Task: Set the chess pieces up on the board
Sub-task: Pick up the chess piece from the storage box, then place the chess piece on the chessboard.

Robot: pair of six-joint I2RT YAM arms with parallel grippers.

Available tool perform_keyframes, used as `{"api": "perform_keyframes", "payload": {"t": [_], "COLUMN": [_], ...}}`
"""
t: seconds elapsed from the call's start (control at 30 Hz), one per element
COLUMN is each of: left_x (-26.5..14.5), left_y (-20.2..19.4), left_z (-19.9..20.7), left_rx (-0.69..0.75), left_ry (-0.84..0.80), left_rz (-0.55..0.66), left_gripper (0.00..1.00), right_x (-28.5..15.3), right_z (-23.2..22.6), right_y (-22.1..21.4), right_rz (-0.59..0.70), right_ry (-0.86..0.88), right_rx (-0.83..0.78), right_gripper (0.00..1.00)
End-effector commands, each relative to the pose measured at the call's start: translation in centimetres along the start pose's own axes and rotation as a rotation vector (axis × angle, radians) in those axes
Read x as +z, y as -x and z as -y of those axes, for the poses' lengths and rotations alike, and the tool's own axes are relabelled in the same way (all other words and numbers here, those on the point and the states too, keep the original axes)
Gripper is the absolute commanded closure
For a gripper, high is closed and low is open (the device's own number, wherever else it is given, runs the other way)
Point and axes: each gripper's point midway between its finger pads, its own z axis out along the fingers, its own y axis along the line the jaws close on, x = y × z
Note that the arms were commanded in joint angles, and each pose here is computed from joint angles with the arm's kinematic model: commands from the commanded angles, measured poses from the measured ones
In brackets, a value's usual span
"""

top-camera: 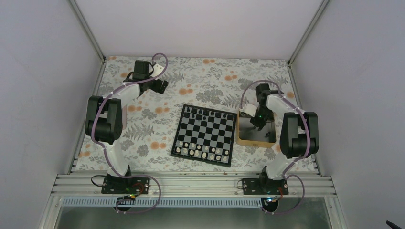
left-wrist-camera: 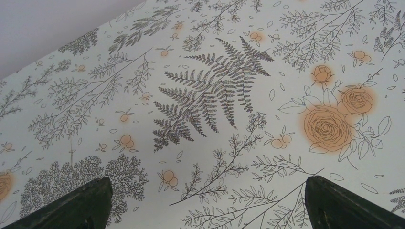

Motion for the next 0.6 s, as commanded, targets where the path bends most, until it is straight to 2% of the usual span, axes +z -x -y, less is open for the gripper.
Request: {"api": "perform_keyframes", "payload": {"t": [0.0,0.1,0.3,0.57], "left_x": [-0.3,-0.3,-0.3,-0.5], "left_y": [1.2,1.1,1.1,1.3], "left_z": [-0.1,-0.1,0.0,-0.1], "left_rx": [0.003,0.004,0.005,0.008], "left_ry": [0.001,-0.001,-0.004,0.002], "left_rz": [0.03,0.031,0.031,0.036], "left_gripper": [0.0,0.0,0.0,0.0], "right_x": [-3.4,-6.0,-11.0,-11.4], "right_z": [1.5,1.9,0.9,-4.0], "right_y": [1.2,2.7,8.6,17.4], "right_rz": [0.03,0.056,0.12,0.195], "right_ry": [-0.077,-0.119,-0.186,-0.125], "right_rx": [-0.005,-0.038,-0.168,-0.383], "right_gripper": [0.96,0.96,0.96,0.94]}}
